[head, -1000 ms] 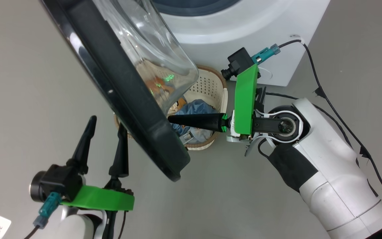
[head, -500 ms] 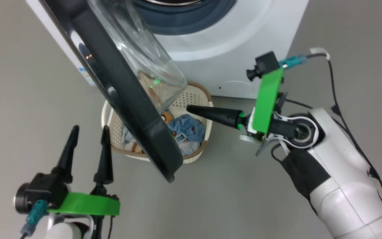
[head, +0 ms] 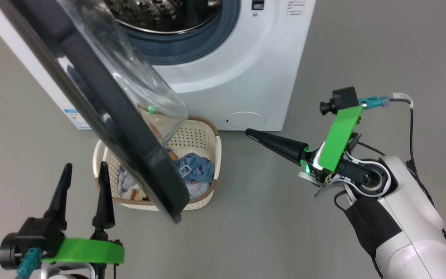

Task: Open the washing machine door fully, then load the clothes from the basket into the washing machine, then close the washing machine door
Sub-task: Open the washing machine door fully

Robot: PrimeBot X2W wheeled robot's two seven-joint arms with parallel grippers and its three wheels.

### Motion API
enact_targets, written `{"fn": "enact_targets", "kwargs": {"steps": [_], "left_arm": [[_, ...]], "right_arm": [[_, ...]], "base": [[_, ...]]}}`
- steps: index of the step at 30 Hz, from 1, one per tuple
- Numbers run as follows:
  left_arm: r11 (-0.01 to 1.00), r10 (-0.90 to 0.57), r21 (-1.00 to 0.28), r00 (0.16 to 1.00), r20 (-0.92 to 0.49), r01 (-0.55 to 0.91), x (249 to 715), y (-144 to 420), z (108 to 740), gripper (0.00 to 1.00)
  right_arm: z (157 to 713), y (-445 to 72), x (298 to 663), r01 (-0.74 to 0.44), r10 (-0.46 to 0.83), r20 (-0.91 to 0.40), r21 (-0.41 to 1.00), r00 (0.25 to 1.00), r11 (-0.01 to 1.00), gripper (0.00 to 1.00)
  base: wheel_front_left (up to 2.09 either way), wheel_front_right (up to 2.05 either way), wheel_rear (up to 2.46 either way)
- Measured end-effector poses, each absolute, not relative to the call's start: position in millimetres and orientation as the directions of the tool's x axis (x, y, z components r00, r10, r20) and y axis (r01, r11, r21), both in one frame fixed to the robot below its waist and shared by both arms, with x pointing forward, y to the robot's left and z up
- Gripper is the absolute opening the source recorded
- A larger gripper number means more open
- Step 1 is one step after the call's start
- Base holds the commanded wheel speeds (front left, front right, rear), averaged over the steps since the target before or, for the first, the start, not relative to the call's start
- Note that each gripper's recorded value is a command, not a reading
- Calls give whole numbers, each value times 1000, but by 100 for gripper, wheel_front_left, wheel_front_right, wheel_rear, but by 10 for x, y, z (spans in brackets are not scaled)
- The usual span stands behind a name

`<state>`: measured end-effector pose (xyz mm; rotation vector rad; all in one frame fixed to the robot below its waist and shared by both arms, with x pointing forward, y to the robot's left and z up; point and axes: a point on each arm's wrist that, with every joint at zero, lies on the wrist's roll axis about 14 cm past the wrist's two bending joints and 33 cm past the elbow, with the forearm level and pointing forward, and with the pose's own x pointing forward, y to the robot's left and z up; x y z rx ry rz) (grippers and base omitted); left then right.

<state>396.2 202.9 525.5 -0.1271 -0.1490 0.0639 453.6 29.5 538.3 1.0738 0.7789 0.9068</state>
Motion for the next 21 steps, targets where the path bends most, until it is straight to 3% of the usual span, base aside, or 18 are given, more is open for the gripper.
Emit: {"fn": "enact_targets", "kwargs": {"steps": [1,2,5,6,7,15,21], "left_arm": [[990,69,-131,987,146,-50,3969,2015,5262,100],[990,65,-131,987,148,-45,3976,2001,5266,100],[990,55,-133,988,144,-35,3982,1964,5251,100],[990,52,-134,989,141,-33,3980,1955,5239,100],[990,50,-135,989,138,-32,3979,1948,5230,100],[990,45,-137,990,132,-27,3986,1930,5210,100],[990,48,-137,990,130,-30,3981,1937,5203,100]], "right_arm": [[5379,251,4537,-223,892,-91,952,443,208,11],[5377,205,4542,-217,883,-87,954,462,208,11],[5362,71,4562,-203,854,-79,956,515,211,60],[5364,24,4580,-201,840,-76,956,537,214,94],[5369,-23,4602,-201,826,-73,954,559,220,100],[5537,-309,4776,-267,711,-27,916,703,299,100],[5670,-537,4889,-339,599,15,836,801,432,100]], "base": [[0,0,0],[0,0,0],[0,0,0],[0,0,0],[0,0,0],[0,0,0],[0,0,0]]}}
